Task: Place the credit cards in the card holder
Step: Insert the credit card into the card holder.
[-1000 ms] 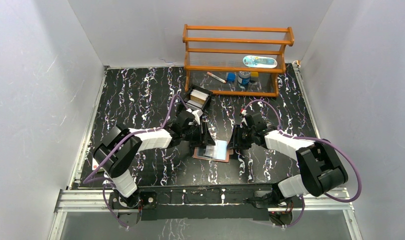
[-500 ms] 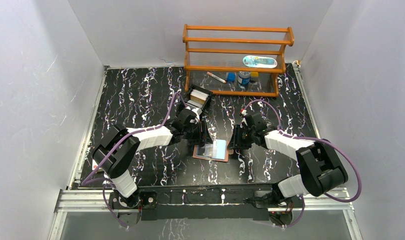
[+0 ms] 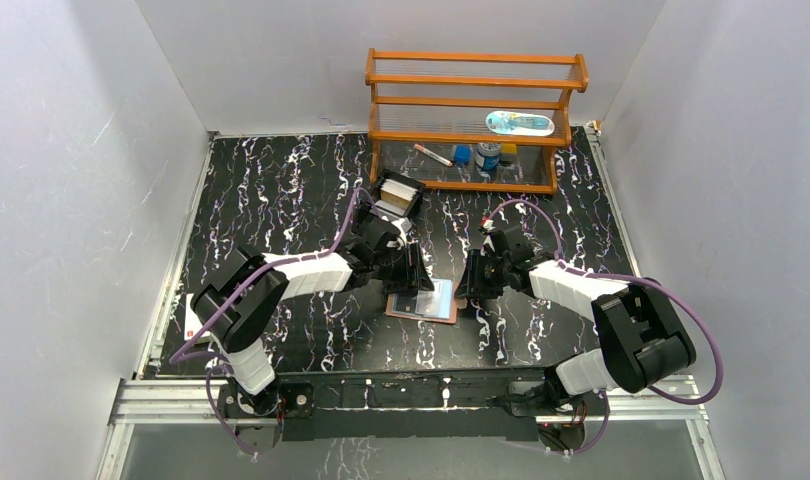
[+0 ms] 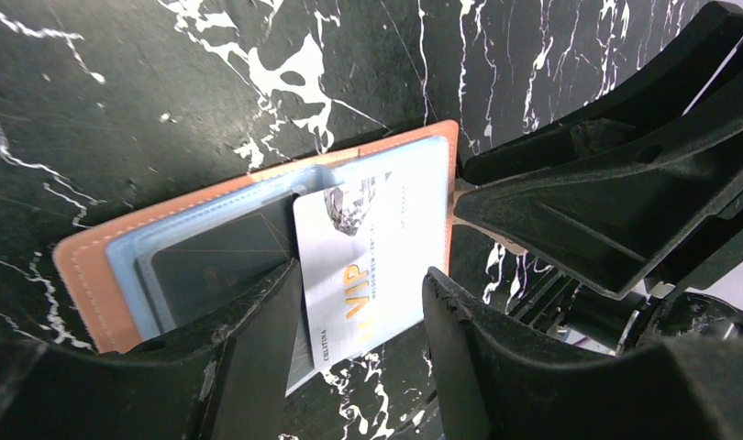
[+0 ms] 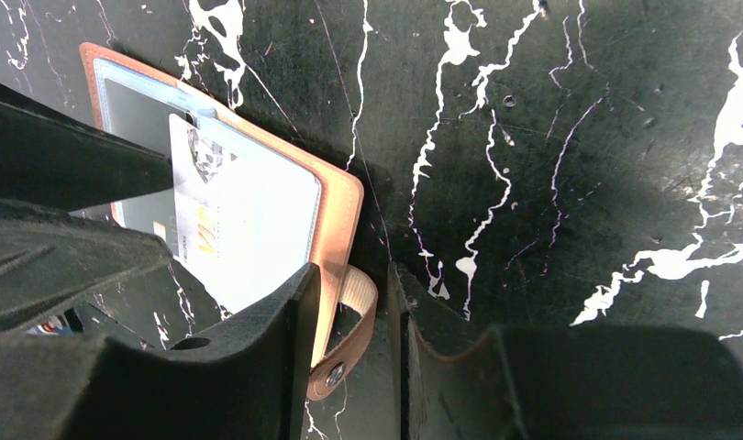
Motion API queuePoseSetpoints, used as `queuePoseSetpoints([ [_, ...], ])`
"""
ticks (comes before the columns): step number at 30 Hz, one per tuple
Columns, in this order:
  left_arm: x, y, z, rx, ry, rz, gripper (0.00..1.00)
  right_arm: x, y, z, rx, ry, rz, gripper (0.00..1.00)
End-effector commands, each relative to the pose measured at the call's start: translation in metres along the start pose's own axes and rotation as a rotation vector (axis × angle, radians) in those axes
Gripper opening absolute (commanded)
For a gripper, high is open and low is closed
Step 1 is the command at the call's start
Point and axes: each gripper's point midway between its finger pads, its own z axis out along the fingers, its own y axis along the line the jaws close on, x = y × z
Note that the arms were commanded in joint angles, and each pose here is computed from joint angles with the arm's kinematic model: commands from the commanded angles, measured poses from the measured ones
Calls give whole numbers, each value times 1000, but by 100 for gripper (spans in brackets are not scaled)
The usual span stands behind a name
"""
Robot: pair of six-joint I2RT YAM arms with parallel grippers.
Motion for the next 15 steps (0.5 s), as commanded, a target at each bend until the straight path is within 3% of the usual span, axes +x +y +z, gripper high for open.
queuePoseSetpoints([
  [1, 6, -19, 1, 45, 29, -10, 50, -6, 6, 1, -29, -19, 1, 40],
  [15, 10, -46, 13, 110, 33, 7, 50, -2, 7, 5, -48, -18, 28, 38],
])
